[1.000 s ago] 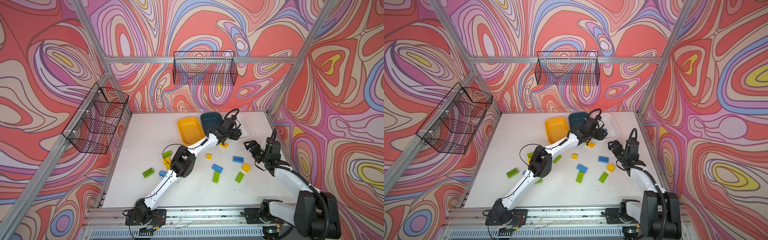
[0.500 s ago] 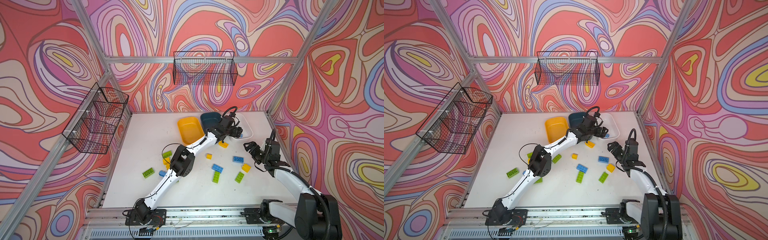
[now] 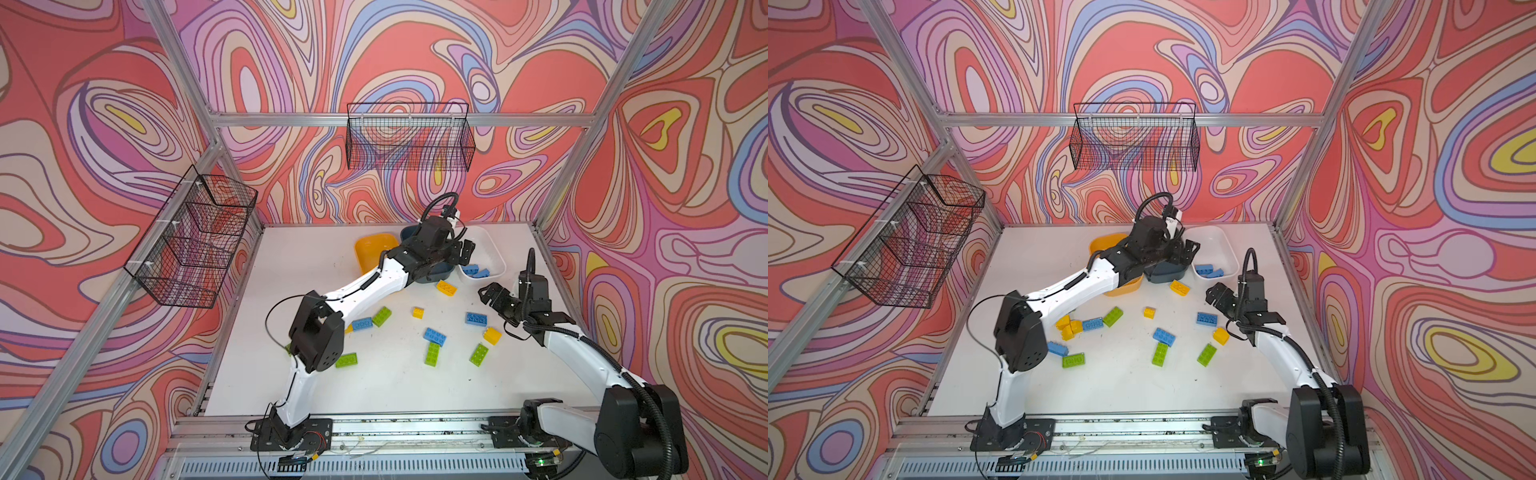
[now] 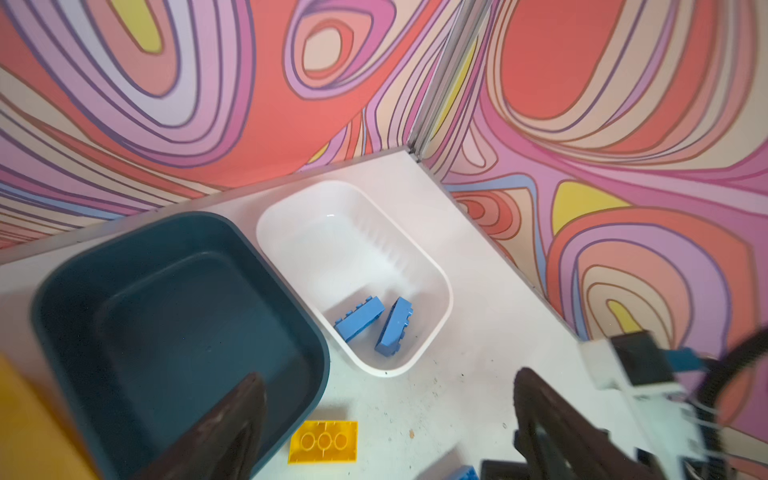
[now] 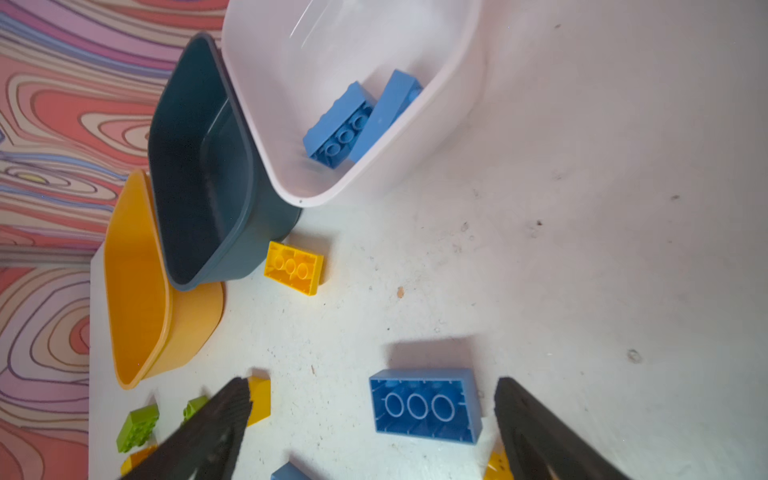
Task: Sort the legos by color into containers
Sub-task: 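Grasp another blue brick with the right gripper while the left arm withdraws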
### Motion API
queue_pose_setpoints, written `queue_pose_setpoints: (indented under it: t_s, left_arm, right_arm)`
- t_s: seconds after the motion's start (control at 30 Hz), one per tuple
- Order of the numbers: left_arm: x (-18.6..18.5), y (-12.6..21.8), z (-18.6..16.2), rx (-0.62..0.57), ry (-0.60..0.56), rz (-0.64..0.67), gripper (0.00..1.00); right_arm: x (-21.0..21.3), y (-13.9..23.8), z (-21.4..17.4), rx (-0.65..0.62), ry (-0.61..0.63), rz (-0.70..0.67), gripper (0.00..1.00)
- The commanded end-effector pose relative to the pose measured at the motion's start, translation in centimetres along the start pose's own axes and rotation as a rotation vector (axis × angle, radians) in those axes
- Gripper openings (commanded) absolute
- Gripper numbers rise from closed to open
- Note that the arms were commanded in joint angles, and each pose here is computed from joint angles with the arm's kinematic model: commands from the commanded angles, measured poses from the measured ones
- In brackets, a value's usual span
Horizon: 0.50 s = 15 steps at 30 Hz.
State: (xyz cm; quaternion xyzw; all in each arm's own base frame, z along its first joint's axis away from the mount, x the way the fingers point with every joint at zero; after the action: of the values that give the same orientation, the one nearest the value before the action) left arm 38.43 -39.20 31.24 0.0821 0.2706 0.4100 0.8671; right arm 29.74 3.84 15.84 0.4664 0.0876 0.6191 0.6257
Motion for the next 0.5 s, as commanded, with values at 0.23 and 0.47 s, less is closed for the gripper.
queue_pose_setpoints:
  t_s: [0.23, 0.47]
  left_arm:
    - [4.2, 15.6, -2.9, 0.011, 0.063, 0.227, 0.93]
    - [7.6, 23.4, -7.3, 0.079, 0.021, 0.353, 0.95]
  right_arm:
    - [0.4, -0.2, -0.6, 0.026, 0.197, -0.251, 0.98]
    - [-0.4, -1.9, -2.7, 0.065, 0.218, -0.377, 0.98]
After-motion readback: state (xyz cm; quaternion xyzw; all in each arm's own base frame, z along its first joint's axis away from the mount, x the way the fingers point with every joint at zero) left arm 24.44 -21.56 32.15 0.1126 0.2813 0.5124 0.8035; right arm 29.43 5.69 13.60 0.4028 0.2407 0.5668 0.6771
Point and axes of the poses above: each gripper's point midway between its finger pads, its own y axis back along the fingers, its own x axis along the line the jaws close on, z = x × y, the point moved 6 cm from there along y, back along the fingers, and after that the axes turned 6 degrees about y, right-handed, at the moved point
